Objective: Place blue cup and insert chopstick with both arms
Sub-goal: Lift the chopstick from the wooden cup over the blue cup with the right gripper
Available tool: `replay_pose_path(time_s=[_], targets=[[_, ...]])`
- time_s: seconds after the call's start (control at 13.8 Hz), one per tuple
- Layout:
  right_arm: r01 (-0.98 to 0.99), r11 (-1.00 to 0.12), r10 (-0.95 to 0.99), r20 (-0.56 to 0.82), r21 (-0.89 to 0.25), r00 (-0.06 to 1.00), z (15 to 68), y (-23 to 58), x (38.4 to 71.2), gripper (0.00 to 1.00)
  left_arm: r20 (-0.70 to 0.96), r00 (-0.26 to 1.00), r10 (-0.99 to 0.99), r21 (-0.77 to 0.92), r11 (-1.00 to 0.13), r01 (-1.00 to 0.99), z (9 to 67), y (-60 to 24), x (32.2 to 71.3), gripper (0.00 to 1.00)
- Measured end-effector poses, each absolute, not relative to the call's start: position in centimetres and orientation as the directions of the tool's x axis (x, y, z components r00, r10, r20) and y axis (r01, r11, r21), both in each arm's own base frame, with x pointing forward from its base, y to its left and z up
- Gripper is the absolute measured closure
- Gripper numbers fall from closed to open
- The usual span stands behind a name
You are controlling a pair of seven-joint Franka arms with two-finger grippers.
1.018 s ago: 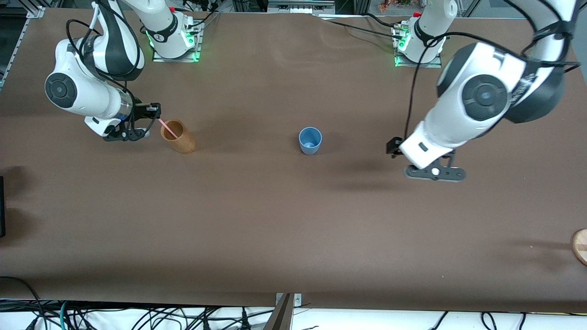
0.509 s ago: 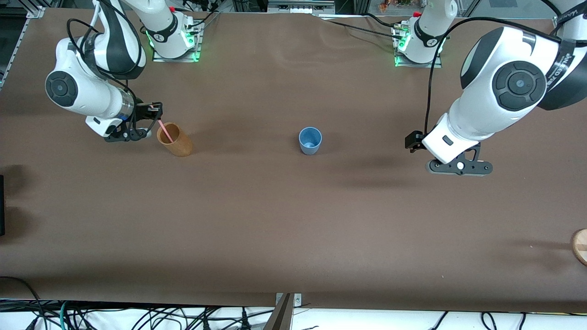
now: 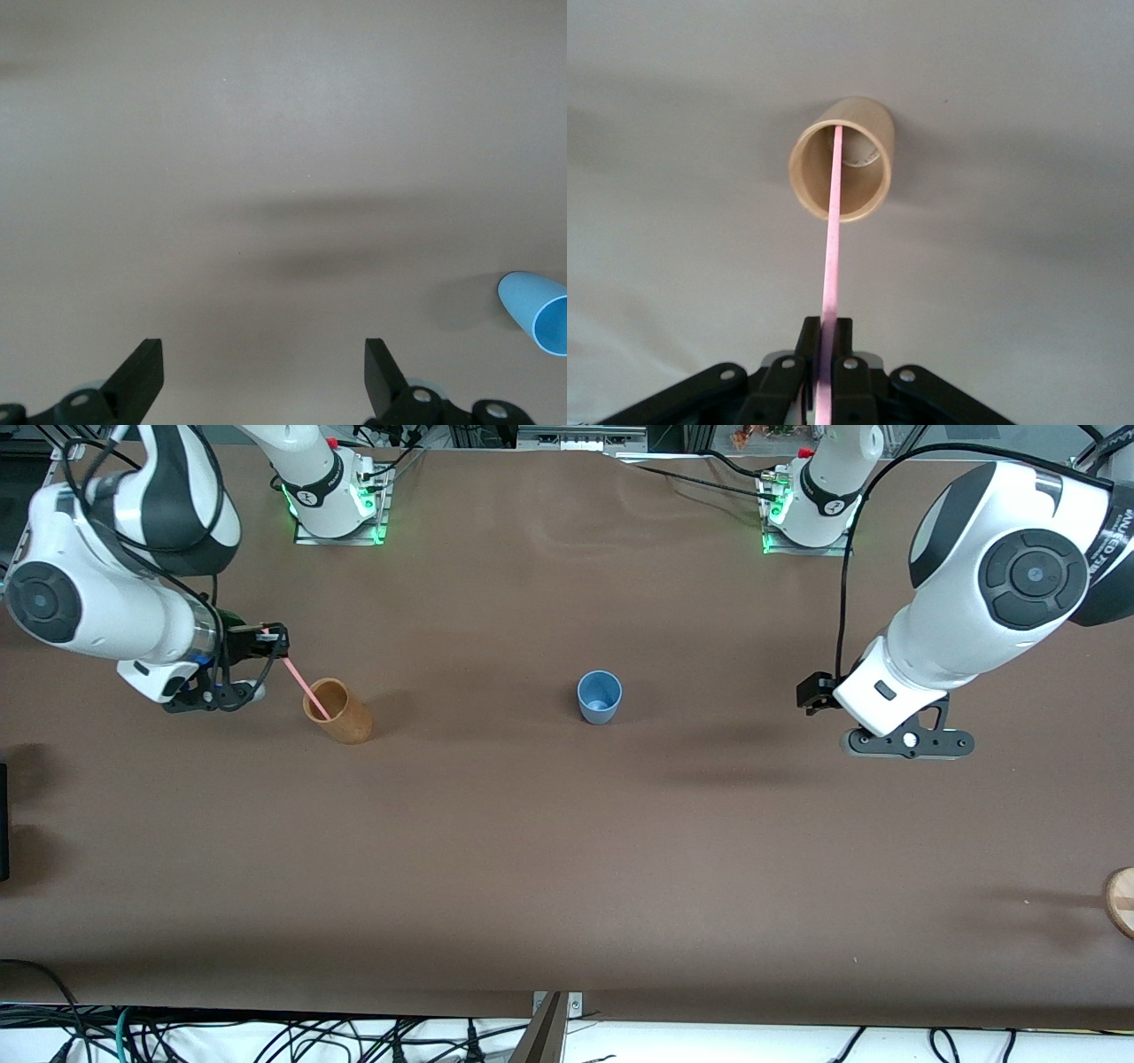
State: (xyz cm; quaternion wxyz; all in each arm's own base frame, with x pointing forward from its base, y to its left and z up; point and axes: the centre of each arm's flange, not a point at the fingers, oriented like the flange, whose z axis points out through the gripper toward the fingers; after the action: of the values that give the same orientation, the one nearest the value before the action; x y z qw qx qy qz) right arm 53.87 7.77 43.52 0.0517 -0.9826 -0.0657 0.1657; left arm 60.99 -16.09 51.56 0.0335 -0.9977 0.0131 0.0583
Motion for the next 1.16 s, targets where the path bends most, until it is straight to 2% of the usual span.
replay_pose_path(time_s=[0.22, 0.44, 0.65, 1.16], targets=[[0.117, -0.977, 0.168, -0.31, -0.178, 0.936, 46.2, 9.6, 54.3, 0.92, -0.11, 0.994, -0.011, -0.068, -0.998, -0.019, 53.1, -15.5, 60.9, 0.0], [0.116, -0.977, 0.167, -0.305, -0.177, 0.938, 48.6, 12.8, 54.1, 0.92, -0.113, 0.994, -0.006, -0.063, -0.998, -0.013, 53.9, -14.1, 61.1, 0.0], [0.051, -0.972, 0.124, -0.312, -0.23, 0.942, 50.5, 17.0, 54.1, 0.92, -0.122, 0.992, -0.03, -0.05, -0.998, -0.036, 53.8, -12.7, 61.4, 0.0], [-0.069, -0.969, 0.02, -0.353, -0.236, 0.935, 50.4, 30.6, 53.8, 0.92, -0.128, 0.991, -0.033, -0.049, -0.998, -0.039, 53.8, -12.2, 61.4, 0.0]])
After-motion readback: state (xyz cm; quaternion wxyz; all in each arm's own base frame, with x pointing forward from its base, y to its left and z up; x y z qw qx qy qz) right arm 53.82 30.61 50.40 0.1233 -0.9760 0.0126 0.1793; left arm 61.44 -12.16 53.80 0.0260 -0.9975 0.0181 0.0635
